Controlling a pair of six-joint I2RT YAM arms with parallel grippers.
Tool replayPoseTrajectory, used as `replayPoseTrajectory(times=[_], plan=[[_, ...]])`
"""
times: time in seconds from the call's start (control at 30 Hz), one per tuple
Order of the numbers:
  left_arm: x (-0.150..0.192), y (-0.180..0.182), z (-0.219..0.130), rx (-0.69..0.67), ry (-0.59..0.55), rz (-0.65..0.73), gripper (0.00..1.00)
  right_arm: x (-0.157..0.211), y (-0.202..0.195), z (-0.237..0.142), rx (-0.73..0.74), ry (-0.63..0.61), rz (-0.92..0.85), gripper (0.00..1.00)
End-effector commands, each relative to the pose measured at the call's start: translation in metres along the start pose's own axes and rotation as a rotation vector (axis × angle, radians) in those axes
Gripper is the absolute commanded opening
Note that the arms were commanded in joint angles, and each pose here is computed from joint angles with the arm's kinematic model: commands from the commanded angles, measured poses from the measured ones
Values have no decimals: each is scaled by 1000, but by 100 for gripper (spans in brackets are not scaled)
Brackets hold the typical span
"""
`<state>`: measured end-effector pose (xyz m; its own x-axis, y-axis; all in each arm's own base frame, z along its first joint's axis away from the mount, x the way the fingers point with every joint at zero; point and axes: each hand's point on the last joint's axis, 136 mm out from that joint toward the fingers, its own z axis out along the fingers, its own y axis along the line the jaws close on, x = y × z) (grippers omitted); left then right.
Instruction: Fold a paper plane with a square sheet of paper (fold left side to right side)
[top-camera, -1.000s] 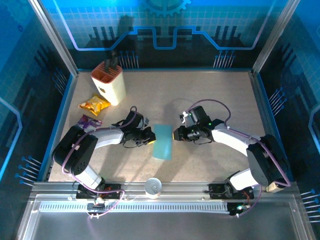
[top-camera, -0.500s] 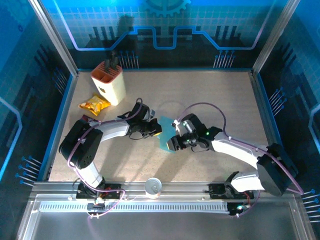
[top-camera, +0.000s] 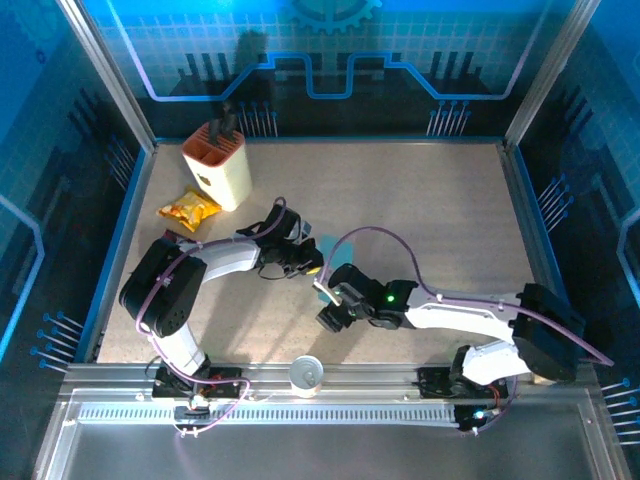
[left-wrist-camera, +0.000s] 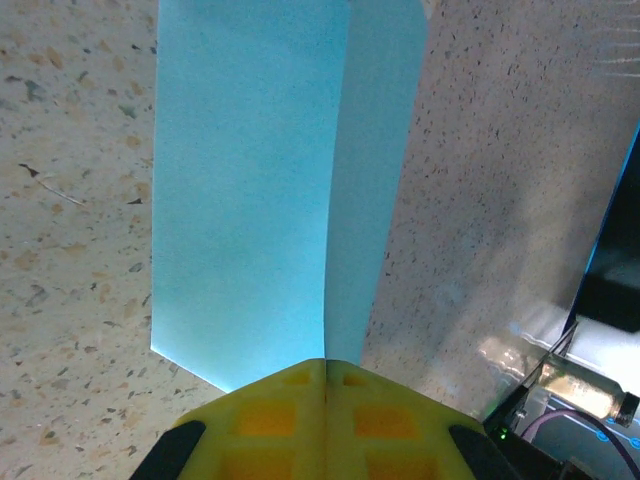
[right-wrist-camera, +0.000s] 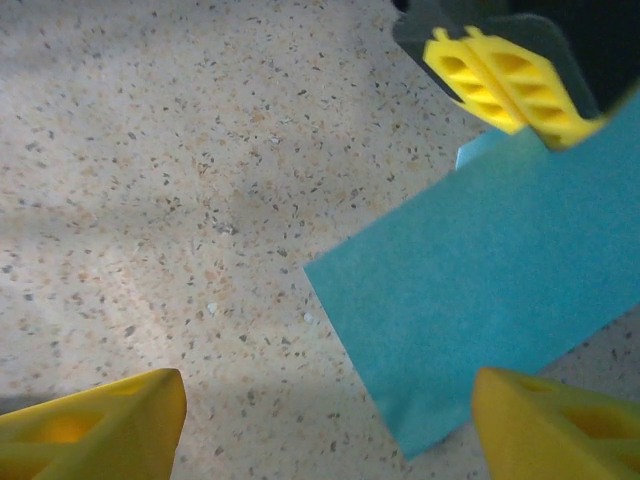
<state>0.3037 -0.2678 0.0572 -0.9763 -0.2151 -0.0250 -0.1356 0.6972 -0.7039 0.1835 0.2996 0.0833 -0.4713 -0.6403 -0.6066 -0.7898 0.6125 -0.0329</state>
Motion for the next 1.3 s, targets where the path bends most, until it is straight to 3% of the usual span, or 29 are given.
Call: replayPoseTrajectory(times=[0.0,0.3,0.6,0.8,1.03,1.17,1.27], plan=[[5,-8,-1,7,32,-23,0,-13,-4,7,97,-3,-118,76],[6,-10,0,2,35,-26,0,-8,-1,36,142,61,-188,67],[6,-8,-1,-11,28,-22,0,-14,-8,26,185,22,-158,29],[2,-10,-3,-14,11,-9,10,-8,-9,21,147,30,-119,8],[-3,-6,-23,-39,-34,14,33,2,-3,25,-35,45,21,1],[-10,-1,-45,-35,-95,6,39,3,-1,27,-166,31,130,1],[-11,-4,-55,-32,-115,26,37,2,2,28,-265,17,217,1]])
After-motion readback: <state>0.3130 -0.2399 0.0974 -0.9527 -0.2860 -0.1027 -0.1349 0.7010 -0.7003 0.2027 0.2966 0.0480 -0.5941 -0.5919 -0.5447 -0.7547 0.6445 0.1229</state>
